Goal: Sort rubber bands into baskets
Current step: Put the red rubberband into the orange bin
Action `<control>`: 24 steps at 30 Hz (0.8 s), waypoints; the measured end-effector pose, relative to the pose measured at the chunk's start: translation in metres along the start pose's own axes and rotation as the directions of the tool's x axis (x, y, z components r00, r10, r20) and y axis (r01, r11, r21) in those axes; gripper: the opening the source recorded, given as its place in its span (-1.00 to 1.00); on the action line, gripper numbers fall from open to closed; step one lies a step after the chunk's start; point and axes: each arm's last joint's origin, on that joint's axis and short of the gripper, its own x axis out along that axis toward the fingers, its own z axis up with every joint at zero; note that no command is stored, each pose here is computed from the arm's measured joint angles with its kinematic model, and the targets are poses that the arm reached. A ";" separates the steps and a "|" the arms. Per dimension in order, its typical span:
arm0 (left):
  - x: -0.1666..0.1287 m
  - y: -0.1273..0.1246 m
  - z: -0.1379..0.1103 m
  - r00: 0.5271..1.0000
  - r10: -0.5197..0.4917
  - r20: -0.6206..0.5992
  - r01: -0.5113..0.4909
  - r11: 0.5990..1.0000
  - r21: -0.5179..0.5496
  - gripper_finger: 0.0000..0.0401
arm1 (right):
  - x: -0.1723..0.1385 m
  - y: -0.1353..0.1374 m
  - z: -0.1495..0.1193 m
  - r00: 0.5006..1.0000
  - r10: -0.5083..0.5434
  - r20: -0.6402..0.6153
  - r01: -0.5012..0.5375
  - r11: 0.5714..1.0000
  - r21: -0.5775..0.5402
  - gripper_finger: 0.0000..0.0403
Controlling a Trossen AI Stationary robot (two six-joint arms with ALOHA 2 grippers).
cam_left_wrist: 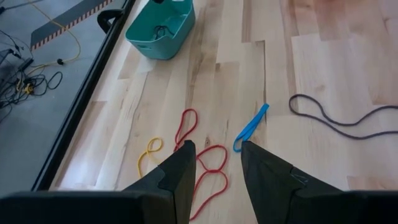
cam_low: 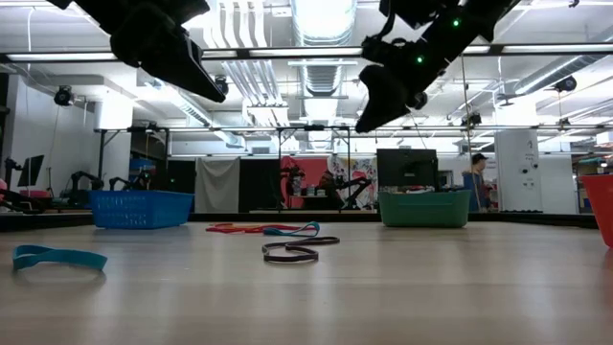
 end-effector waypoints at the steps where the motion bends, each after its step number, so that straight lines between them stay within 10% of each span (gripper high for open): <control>1: 0.000 0.000 0.000 1.000 0.000 0.001 0.000 1.000 -0.001 -0.43 | 0.000 0.003 0.000 1.000 0.018 0.011 -0.018 1.000 -0.022 -0.33; 24: 0.000 0.000 0.000 1.000 -0.005 0.000 0.005 0.990 -0.144 -0.43 | -0.012 0.034 0.004 0.821 0.570 0.041 -0.553 0.811 -0.191 -0.27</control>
